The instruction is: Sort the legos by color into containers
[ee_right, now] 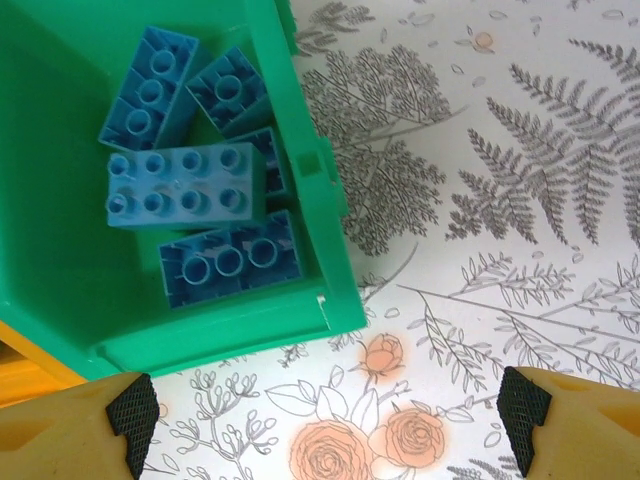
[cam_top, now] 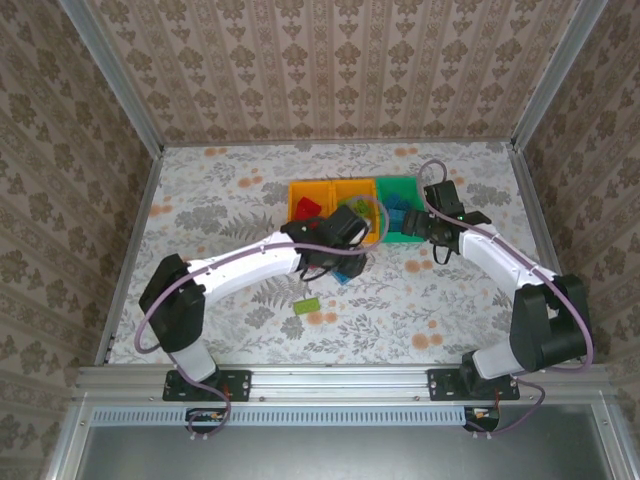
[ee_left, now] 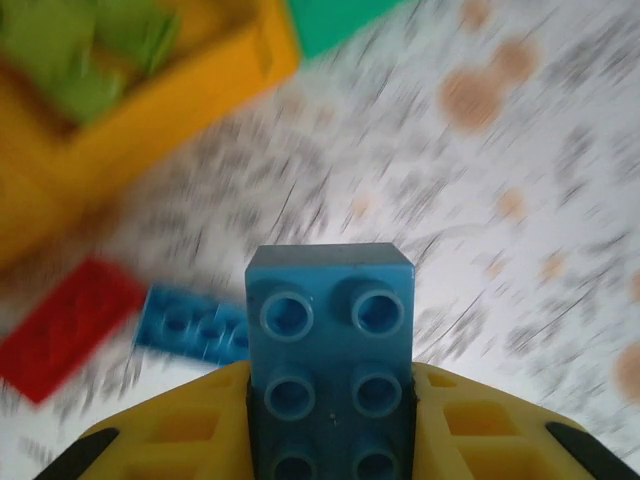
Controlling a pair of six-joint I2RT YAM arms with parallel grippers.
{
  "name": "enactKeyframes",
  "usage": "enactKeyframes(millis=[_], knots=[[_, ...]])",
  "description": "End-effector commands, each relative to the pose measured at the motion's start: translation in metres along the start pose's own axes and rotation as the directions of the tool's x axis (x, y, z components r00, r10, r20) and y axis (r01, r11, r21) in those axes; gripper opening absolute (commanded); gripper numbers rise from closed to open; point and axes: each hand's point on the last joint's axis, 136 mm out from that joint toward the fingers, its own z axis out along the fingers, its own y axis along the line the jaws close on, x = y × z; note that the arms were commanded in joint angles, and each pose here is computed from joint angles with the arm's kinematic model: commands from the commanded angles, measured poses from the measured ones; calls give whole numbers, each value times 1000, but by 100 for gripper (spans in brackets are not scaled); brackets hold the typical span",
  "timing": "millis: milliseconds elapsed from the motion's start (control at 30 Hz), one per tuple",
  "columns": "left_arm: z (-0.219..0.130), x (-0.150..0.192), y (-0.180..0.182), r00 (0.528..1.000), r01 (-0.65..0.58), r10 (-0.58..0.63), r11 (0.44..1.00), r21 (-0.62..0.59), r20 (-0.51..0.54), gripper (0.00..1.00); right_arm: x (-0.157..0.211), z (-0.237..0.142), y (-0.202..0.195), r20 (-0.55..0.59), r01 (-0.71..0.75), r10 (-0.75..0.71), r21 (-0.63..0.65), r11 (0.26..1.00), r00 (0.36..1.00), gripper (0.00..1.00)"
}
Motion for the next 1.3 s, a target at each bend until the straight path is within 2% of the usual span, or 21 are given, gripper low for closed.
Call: enactKeyframes(millis=[0, 133, 333, 533, 800, 900, 1033, 1100, 1233, 1267], knots=[[8, -37, -11, 996, -85, 82, 994, 75, 37, 33, 0, -5, -10, 34, -44, 43, 18, 999, 998, 92], [23, -86, -21, 992, -102, 87, 979, 178, 91, 33, 8, -7, -17, 40, -62, 61, 17, 998, 997, 92], [47, -140, -23, 987, -91, 45, 948, 305, 156, 35, 17, -5, -21, 33, -69, 69, 14, 998, 997, 92], [70, -172, -17, 979, -97, 21, 923, 372, 203, 36, 21, -4, -22, 32, -71, 71, 11, 997, 997, 92], [101, -190, 5, 975, -11, -80, 916, 400, 209, 44, 22, -7, -22, 36, -77, 77, 3, 997, 996, 92], [104, -194, 9, 972, -2, -95, 912, 409, 216, 53, 22, -7, -22, 34, -77, 77, 3, 997, 996, 92], [101, -194, 8, 972, -3, -96, 909, 417, 216, 73, 23, -7, -19, 30, -77, 77, -14, 997, 997, 92], [98, -192, 8, 974, -2, -93, 911, 413, 209, 79, 23, -7, -17, 26, -74, 75, -26, 997, 997, 91], [81, -182, 15, 973, 0, -81, 936, 351, 217, 100, 25, -7, -6, 20, -53, 55, -74, 996, 998, 90], [77, -176, 18, 973, -1, -75, 945, 327, 220, 100, 26, -7, -3, 20, -43, 45, -83, 996, 999, 89]])
